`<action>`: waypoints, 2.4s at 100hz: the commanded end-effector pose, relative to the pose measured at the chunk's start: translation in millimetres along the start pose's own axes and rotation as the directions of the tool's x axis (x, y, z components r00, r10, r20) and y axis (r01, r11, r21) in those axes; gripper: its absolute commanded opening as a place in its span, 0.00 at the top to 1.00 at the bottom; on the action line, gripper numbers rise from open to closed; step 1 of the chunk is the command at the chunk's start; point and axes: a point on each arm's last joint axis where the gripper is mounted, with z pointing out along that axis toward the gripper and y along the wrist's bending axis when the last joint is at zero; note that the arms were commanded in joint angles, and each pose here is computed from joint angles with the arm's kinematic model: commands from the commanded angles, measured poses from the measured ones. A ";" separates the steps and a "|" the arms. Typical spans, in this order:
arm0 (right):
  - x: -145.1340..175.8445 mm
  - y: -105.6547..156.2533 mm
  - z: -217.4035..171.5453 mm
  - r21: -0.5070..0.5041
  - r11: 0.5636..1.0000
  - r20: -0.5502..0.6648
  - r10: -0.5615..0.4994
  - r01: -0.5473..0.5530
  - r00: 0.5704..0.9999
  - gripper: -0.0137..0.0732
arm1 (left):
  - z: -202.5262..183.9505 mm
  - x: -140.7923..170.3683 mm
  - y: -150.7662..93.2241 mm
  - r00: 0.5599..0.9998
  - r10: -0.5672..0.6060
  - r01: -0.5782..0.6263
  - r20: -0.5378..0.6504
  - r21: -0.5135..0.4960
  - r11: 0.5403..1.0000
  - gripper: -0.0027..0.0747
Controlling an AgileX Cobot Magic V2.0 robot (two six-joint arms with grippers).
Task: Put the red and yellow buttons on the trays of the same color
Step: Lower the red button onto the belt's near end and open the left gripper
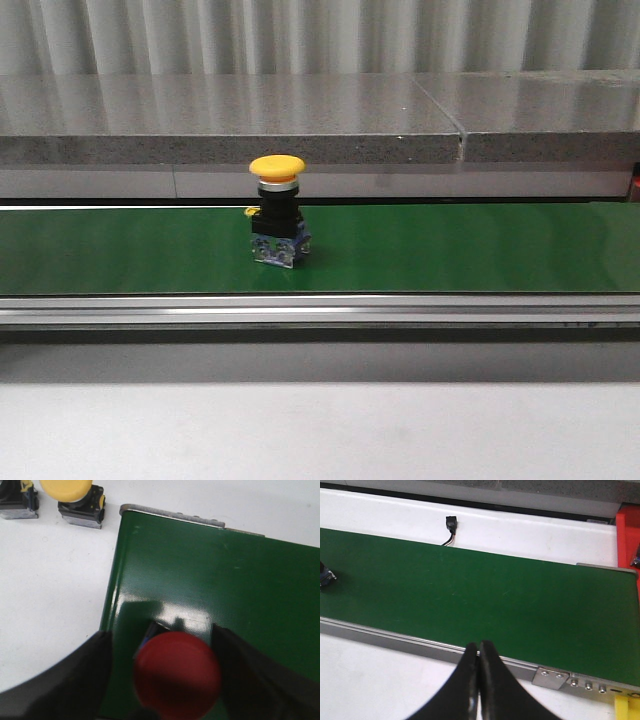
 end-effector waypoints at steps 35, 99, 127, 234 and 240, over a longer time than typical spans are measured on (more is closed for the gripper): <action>-11.7 0.5 -4.7 0.006 1.000 0.078 0.007 -0.007 0.997 0.91 | -54.8 -9.5 -25.1 0.972 0.086 -0.098 0.219 0.044 0.994 0.10; -11.7 0.5 -4.7 0.006 1.000 0.078 0.007 -0.007 0.997 0.91 | -171.2 90.2 -21.4 0.772 0.083 -0.156 0.630 0.062 0.986 0.10; -11.7 0.5 -4.7 0.006 1.000 0.078 0.007 -0.007 0.997 0.91 | -156.1 143.5 -12.9 0.758 0.072 -0.153 0.648 0.070 0.986 0.37; -11.5 6.5 -4.6 -0.066 0.995 0.070 0.079 -0.075 0.994 0.08 | -144.8 159.3 -10.6 0.775 0.066 -0.147 0.629 0.078 0.986 0.99; -12.3 6.4 -4.4 -0.067 0.994 0.078 0.086 -0.081 0.993 0.10 | -144.8 159.3 -10.6 0.775 0.066 -0.147 0.629 0.078 0.986 0.99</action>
